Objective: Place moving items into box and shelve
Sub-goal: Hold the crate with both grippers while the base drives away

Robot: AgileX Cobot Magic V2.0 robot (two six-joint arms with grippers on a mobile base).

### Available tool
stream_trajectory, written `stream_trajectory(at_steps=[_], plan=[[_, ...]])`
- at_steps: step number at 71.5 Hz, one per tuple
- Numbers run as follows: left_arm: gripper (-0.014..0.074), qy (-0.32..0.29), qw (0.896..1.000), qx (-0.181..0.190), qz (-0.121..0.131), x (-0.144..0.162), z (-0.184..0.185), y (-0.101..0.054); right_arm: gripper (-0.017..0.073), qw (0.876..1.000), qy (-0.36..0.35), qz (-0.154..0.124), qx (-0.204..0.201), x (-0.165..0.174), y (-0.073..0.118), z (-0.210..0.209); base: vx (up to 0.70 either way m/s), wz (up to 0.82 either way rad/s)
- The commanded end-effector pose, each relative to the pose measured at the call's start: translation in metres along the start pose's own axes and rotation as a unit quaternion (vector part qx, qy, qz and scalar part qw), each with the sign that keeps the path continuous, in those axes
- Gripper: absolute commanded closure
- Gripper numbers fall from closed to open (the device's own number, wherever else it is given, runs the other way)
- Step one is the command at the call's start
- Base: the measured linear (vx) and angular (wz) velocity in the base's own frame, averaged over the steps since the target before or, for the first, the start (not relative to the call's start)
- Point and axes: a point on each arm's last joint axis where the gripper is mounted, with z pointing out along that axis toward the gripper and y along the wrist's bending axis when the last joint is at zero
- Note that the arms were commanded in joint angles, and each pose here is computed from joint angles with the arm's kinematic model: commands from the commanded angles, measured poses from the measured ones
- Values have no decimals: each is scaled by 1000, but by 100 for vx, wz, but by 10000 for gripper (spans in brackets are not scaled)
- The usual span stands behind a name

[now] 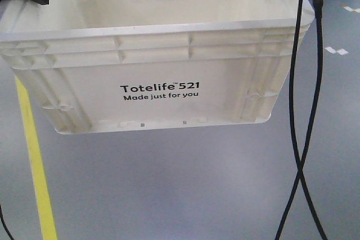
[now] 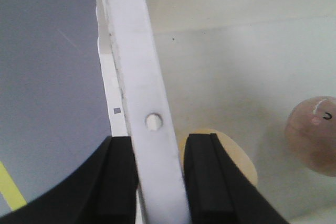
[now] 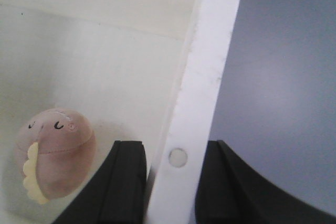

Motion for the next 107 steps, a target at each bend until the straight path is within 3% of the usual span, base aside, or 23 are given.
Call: stream_trajectory(at_steps=[1, 63, 107], plan=[[610, -104, 988, 109, -24, -15, -35, -33, 570, 992, -95, -13, -82, -8, 28, -45, 22, 70], [610, -104, 988, 109, -24, -15, -35, -33, 570, 992, -96, -13, -82, -9, 28, -45, 25, 62], [610, -104, 988, 109, -24, -15, -35, -33, 570, 992, -96, -13, -83, -9, 28, -45, 37, 22]])
